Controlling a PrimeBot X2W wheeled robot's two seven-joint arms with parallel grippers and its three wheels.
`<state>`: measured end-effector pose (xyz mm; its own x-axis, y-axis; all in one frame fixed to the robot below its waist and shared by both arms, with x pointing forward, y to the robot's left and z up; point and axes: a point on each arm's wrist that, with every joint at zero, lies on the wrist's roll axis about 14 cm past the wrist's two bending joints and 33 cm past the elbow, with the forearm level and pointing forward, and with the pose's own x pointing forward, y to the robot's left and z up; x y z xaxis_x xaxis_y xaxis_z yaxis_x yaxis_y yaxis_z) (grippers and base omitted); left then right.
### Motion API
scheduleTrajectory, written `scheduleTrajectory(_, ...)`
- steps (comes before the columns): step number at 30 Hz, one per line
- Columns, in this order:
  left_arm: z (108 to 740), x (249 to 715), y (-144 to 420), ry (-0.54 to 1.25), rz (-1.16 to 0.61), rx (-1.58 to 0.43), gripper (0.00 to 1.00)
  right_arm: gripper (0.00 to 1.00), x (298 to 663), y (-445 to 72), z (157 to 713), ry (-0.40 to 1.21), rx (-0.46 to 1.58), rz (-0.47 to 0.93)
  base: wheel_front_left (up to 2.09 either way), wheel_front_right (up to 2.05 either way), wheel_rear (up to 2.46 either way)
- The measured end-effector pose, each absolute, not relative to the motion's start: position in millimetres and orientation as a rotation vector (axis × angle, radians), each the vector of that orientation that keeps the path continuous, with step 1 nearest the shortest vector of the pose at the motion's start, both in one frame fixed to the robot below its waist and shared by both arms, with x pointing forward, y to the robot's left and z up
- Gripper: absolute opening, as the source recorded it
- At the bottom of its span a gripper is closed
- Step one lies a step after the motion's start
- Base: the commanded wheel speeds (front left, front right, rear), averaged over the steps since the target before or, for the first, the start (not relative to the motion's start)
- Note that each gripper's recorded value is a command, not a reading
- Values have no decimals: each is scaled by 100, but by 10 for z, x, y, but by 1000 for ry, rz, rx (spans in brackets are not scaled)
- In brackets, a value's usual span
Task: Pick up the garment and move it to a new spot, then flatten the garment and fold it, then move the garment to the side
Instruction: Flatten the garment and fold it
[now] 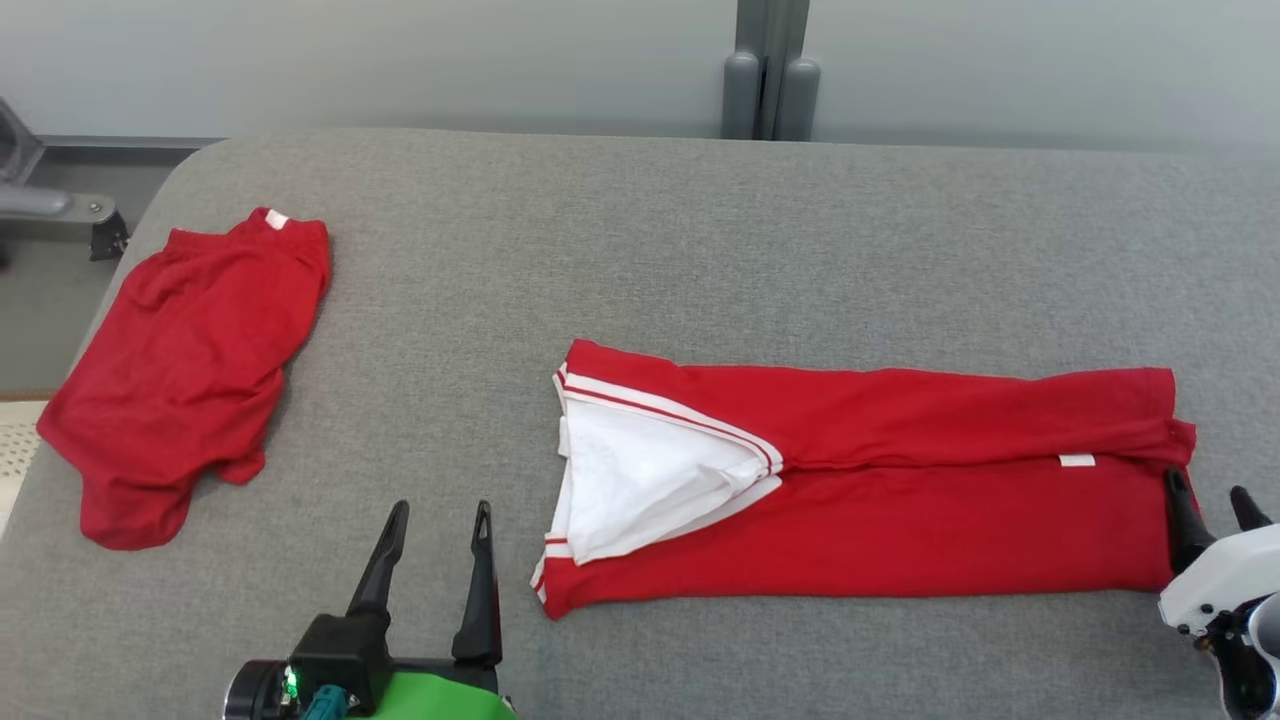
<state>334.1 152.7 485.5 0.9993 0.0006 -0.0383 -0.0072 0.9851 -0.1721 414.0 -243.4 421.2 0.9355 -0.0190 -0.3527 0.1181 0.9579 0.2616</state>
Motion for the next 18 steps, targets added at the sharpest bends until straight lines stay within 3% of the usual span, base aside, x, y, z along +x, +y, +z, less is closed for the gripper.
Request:
scheduleTrajectory(12, 4735, 3166, 1694, 57, 81, -180, 100, 100, 4494, -2421, 3917, 505, 244, -112, 0, 0, 0)
scheduleTrajectory(18, 4682, 3177, 1745, 69, 87, -170, 100, 100, 4429, -2426, 3627, 612, 236, -131, 0, 0, 0)
